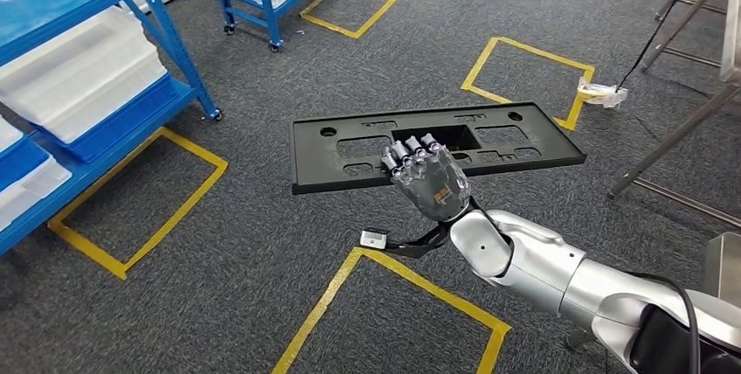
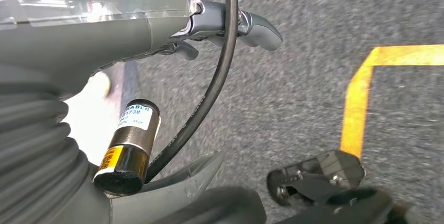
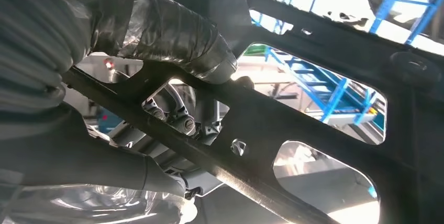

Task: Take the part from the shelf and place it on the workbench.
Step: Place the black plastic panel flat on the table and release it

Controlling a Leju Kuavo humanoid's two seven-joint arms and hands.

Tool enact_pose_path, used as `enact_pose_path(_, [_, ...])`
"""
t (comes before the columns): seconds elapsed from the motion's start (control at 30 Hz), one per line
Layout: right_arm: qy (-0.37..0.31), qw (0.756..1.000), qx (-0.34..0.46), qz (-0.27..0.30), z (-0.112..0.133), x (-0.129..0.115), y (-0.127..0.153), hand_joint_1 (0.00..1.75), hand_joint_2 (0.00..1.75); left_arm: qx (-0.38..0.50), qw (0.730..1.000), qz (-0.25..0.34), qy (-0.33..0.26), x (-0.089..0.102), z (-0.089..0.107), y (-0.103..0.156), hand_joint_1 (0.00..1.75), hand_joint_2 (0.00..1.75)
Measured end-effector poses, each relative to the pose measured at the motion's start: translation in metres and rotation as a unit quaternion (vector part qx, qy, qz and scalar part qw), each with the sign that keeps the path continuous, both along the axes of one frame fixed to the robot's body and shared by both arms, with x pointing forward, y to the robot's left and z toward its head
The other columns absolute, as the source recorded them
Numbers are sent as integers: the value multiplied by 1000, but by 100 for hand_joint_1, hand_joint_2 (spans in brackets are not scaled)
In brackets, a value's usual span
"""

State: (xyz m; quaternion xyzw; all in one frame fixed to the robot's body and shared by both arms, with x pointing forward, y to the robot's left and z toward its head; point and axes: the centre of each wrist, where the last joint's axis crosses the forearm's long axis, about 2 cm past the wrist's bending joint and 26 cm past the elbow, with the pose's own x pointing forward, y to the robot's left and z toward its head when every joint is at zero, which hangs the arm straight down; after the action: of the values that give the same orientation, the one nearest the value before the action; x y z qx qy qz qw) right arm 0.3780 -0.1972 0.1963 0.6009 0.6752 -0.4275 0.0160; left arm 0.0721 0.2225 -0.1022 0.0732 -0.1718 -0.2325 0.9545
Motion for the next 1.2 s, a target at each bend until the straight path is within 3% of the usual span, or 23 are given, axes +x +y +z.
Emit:
enact_pose_path(0.43, [6,998,-67,-1,-17,4,-12,175,175,-4,1000,0,-3,3,1,-4,0,175])
enact_pose_path(1.0, [6,996,-92,-12,-20,10,-20,175,175,-6,1000,-17,5,3,1,-6,0,175])
enact_pose_path(1.2, [5,994,-105,-31,-19,14,-35,175,175,-7,1000,-29,-1,11,3,-7,0,175])
